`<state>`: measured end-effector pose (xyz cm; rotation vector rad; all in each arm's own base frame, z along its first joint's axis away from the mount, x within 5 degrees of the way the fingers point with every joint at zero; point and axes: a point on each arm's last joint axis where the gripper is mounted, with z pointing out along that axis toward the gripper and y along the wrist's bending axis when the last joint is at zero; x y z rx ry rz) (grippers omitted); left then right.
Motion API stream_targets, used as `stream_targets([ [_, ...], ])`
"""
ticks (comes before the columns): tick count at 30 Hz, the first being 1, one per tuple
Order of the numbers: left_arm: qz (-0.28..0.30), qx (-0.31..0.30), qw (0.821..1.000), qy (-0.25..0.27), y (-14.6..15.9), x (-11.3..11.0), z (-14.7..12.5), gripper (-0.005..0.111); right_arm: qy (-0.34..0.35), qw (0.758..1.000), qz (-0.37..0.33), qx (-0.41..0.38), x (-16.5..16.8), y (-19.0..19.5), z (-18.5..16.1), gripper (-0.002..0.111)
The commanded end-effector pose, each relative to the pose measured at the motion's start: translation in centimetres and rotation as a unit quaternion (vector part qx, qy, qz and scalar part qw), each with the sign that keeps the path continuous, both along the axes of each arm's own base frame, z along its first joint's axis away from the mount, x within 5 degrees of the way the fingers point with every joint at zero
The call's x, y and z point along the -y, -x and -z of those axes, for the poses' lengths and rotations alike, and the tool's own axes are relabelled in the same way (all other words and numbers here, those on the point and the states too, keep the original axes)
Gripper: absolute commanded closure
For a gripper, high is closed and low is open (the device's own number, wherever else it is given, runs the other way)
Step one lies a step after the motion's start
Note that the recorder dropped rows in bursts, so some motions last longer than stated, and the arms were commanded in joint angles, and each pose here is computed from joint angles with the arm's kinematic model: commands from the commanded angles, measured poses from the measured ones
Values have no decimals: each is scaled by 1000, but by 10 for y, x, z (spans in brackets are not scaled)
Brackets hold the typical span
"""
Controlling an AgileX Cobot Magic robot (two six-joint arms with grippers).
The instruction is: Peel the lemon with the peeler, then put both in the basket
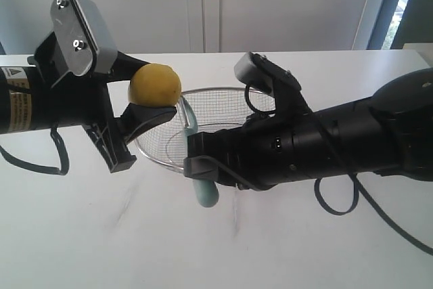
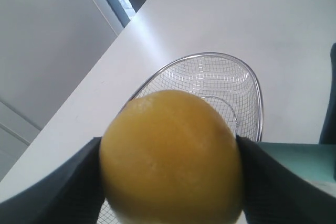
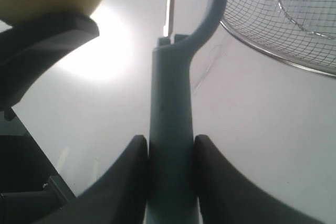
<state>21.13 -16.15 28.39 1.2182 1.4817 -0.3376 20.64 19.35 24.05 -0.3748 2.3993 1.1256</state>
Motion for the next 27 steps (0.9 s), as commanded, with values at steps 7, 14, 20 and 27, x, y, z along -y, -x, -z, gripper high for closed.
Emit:
stream_targets([
  [7, 2, 0, 1000, 11, 2, 0, -4, 107, -10, 1000, 3, 26, 3, 4, -11, 108],
  [14, 2, 0, 1000, 11, 2, 0, -4, 107, -10, 1000, 3, 26, 3, 4, -11, 108],
  [20, 2, 0, 1000, 11, 2, 0, -4, 107, -11, 1000, 2, 27, 3, 4, -12, 108],
  [27, 0, 0, 1000, 9, 2, -1, -4, 107, -17, 998, 16, 54, 8, 6, -24, 108],
])
